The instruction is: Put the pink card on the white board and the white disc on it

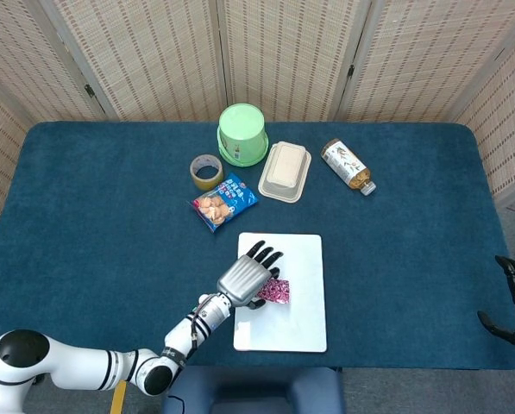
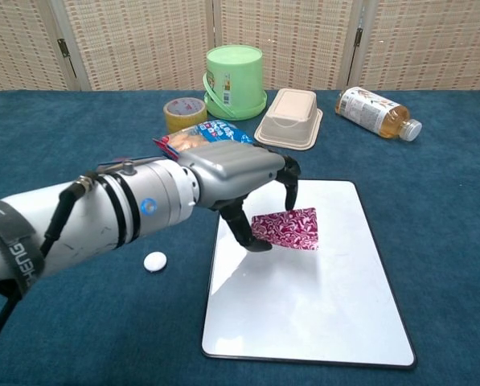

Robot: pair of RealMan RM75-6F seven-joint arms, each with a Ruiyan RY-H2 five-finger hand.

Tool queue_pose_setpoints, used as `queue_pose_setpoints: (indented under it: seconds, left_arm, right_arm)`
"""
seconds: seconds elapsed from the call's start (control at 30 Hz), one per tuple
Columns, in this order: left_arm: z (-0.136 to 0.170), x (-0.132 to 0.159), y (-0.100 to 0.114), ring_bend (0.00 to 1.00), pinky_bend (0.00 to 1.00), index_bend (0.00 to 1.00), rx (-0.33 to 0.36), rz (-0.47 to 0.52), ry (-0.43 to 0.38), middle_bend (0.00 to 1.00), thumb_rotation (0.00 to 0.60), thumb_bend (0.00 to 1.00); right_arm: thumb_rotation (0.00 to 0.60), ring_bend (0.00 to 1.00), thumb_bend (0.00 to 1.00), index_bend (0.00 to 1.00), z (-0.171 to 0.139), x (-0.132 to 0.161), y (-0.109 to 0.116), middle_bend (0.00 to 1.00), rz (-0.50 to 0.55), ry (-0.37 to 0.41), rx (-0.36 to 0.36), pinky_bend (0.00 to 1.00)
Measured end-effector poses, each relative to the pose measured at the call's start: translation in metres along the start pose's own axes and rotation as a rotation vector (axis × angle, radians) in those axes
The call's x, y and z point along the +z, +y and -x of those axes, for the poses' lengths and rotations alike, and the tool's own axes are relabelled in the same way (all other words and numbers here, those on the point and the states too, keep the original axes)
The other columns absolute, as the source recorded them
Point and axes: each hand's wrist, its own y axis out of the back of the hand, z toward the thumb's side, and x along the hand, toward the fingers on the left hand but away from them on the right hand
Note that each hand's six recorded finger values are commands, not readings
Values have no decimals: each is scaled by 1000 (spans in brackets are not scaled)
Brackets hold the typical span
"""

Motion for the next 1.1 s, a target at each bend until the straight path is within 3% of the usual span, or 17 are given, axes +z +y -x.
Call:
queue_pose_setpoints:
  seconds: [0.07,0.23,0.63,1.1]
  left_arm:
    - [-2,3,-2,59,0,228,-5,-11,1,133,600,297]
    - [-3,4,-5,56,0,214,-11,-30,10,128,600,294]
    - [35,-41,2,71,0,423,12,-45,70,127,600,296]
    - [89,-71,-30,88,0,460,-17,-112,73,133,600,314]
  right_arm:
    - [600,207,246,92,0,0,0,141,1,1,0,159]
    - [600,207,245,96,1,2,0,141,1,5,0,159]
    - [600,207,246,98,5,8,-1,141,2,28,3,159]
    - [600,205,245,100,6,15,-2,141,3,54,3,159]
